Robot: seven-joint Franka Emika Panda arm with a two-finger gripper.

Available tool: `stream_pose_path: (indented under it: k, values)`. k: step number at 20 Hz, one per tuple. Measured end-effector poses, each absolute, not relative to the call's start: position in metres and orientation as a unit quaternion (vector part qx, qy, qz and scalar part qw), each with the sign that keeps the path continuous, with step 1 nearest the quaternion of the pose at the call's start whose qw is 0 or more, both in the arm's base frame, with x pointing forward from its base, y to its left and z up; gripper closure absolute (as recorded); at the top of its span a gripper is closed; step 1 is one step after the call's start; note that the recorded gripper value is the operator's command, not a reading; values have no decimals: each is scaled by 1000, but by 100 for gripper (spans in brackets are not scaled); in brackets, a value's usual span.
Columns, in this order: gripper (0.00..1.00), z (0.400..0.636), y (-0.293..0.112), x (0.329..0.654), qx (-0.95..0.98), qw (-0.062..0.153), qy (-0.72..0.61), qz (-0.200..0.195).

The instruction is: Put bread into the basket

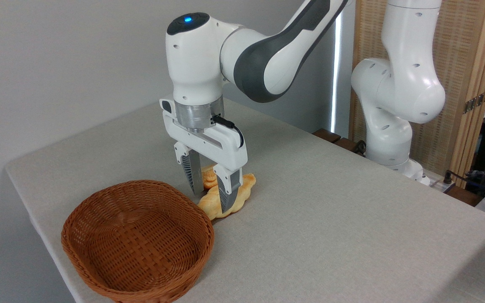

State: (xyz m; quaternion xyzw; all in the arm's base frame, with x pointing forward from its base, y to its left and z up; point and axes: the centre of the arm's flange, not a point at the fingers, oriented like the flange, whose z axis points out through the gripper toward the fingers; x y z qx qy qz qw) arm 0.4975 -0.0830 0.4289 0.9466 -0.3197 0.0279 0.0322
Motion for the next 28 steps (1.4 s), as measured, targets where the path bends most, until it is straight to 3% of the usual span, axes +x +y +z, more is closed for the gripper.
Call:
stream_pose_path:
  k: [12,14,17,18,28]
  values:
    - [0,411,-95,497,941,24,-337,9]
    - [8,411,-96,497,941,24,-338,8]
    - [37,411,-96,497,939,15,-343,7]
    - [40,411,-95,498,937,8,-348,6]
    - [41,410,-98,497,934,0,-356,3]
